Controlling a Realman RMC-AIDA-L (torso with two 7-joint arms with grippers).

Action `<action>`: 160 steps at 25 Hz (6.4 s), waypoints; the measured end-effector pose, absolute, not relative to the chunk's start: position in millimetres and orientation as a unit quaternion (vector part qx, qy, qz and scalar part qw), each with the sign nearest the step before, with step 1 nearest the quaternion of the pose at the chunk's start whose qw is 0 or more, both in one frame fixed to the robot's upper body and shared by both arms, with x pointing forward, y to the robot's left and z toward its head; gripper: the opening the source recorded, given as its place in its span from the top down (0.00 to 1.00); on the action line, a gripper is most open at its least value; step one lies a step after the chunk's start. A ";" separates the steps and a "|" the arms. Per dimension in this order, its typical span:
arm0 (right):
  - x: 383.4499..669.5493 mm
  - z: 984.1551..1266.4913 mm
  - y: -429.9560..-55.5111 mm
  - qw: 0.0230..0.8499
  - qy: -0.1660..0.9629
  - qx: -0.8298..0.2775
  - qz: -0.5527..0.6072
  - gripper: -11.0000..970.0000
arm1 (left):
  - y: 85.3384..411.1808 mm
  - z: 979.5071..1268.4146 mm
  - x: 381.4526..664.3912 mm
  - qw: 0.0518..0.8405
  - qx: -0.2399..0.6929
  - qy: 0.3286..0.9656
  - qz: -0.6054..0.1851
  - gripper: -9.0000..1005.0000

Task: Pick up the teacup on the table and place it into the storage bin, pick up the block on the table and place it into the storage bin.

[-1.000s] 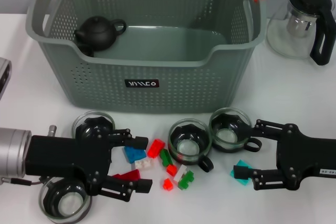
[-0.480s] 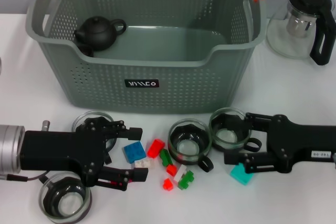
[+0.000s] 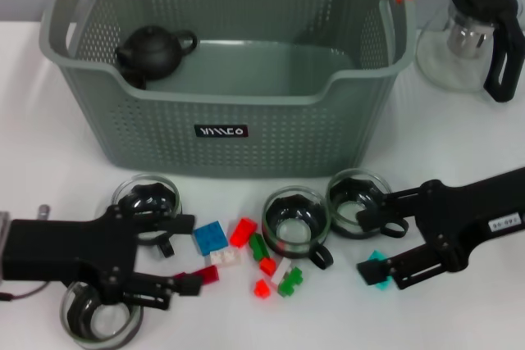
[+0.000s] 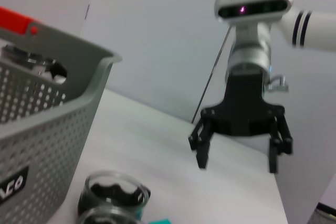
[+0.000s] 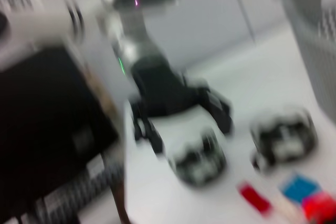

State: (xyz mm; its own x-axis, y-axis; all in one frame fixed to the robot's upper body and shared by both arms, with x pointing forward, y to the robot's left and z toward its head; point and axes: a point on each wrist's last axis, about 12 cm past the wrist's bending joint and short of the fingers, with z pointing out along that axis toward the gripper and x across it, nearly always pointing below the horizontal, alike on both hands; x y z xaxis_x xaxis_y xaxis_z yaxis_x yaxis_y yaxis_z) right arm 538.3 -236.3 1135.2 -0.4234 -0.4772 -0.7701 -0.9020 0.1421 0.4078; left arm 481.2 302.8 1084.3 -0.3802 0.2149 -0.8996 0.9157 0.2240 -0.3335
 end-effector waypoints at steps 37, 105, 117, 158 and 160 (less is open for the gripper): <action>561.8 1142.6 -108.7 0.041 0.717 -0.696 0.006 0.24 | 327.1 1081.8 479.1 0.371 0.365 0.734 -0.436 0.10; 611.4 1280.9 -179.0 0.492 0.649 -0.415 0.406 0.94 | 327.1 1088.9 489.0 0.387 0.353 0.732 -0.436 0.11; 688.7 1250.1 -67.0 0.360 0.832 -0.393 0.156 0.92 | 322.6 1084.6 485.8 0.384 0.341 0.735 -0.443 0.11; 669.5 1255.5 -101.4 0.449 0.767 -0.360 0.284 0.61 | 322.2 1077.8 483.0 0.383 0.328 0.746 -0.436 0.11; 651.2 1269.7 -127.1 0.498 0.709 -0.360 0.346 0.50 | 322.3 1077.9 483.1 0.384 0.328 0.745 -0.436 0.11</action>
State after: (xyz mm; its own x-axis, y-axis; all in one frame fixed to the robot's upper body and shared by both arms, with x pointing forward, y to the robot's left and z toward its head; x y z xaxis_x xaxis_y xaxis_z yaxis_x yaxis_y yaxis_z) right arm 651.2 -127.1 1269.7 -0.2462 -0.1654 -0.9550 -0.8549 0.5013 0.1336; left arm 483.1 322.3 1077.9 -0.4902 0.1535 -0.8580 0.8231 0.4055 -0.3977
